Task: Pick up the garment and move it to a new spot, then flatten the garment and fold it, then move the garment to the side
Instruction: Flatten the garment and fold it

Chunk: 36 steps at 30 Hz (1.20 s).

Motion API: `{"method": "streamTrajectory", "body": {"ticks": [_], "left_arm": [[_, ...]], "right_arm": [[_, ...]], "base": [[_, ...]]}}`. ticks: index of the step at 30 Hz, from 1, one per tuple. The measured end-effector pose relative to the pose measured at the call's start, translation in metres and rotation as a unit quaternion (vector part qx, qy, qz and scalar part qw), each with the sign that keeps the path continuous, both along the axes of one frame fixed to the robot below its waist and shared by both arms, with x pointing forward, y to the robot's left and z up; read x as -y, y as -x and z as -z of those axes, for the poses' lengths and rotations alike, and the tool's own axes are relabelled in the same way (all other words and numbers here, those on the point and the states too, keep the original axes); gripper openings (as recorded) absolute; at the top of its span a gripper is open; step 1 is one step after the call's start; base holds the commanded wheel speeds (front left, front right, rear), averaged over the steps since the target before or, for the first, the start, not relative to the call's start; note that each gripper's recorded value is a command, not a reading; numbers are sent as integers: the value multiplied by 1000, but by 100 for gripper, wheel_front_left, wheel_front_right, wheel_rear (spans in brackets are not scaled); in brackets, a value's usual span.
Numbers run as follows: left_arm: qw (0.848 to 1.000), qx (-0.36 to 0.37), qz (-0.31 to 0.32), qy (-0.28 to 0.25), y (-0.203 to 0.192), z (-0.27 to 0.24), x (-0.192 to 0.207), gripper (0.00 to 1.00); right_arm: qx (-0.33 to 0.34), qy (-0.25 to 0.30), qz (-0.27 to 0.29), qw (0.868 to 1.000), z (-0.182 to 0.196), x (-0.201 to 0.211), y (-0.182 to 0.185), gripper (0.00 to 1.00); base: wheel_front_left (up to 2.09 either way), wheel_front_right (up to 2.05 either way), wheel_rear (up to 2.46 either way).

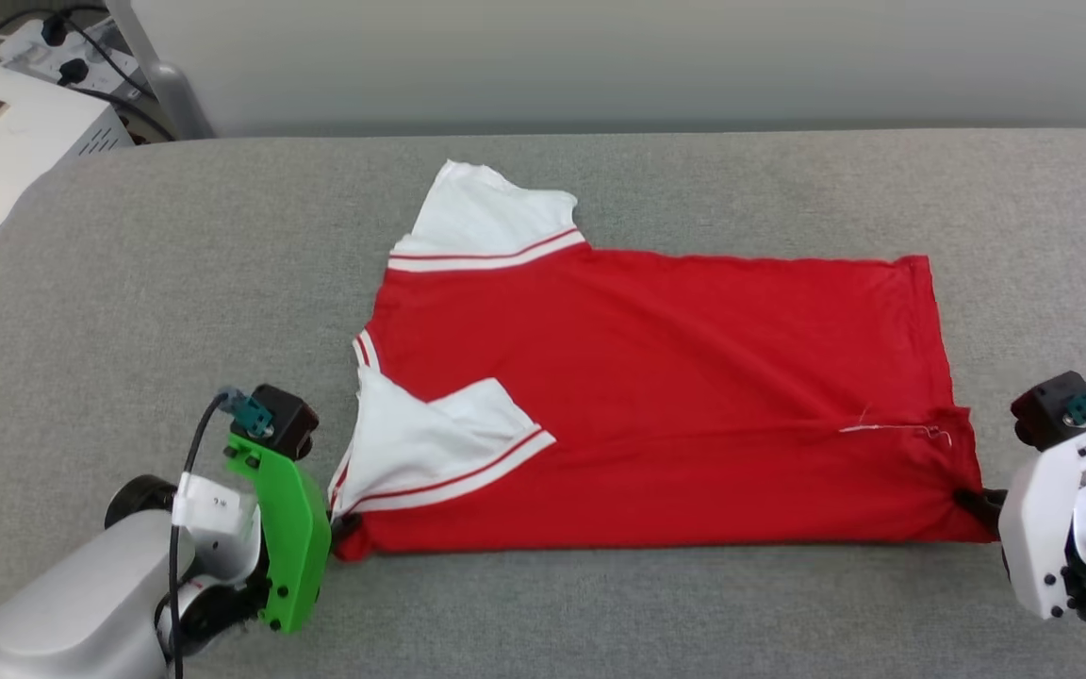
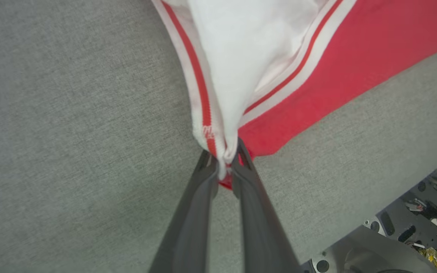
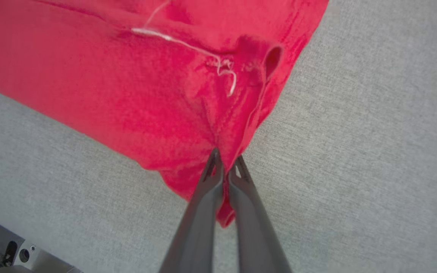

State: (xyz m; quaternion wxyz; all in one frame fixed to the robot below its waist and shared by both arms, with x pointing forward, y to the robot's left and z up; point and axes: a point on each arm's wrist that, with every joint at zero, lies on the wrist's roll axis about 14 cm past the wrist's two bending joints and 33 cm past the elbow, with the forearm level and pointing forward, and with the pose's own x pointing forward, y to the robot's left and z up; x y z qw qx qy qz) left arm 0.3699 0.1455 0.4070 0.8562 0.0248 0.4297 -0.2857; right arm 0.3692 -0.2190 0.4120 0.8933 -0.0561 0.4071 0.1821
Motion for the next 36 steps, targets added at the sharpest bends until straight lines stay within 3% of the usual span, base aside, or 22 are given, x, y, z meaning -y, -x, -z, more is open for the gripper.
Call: {"method": "streamTrajectory", "body": {"ticks": [7,20,21,22,23,29,32,36], "left_arm": [[1000,-9,6,8,31,-7,3,0],[997,-74,-18,6,59,26,4,0],[997,-70,-21,7,58,25,3,0],[998,-65,-24,8,56,24,2,69],[998,-57,-28,9,53,22,1,100],[999,5,-43,6,34,-2,-10,100],[996,72,-55,20,9,-33,-11,100],[981,179,-65,30,-32,-81,-11,100]], "right_arm": [[0,2,8,1000,-9,12,24,0],[-94,3,26,995,37,6,55,0],[-87,0,28,996,36,5,53,40],[-78,-4,31,996,35,4,50,100],[-66,-9,34,997,32,3,47,100],[65,-28,46,996,-9,2,14,100],[151,-37,59,986,-40,5,-5,100],[259,-55,85,961,-78,6,-24,100]], "base": [[0,0,0],[0,0,0],[0,0,0],[0,0,0],[0,0,0],[0,0,0],[0,0,0],[0,0,0]]}}
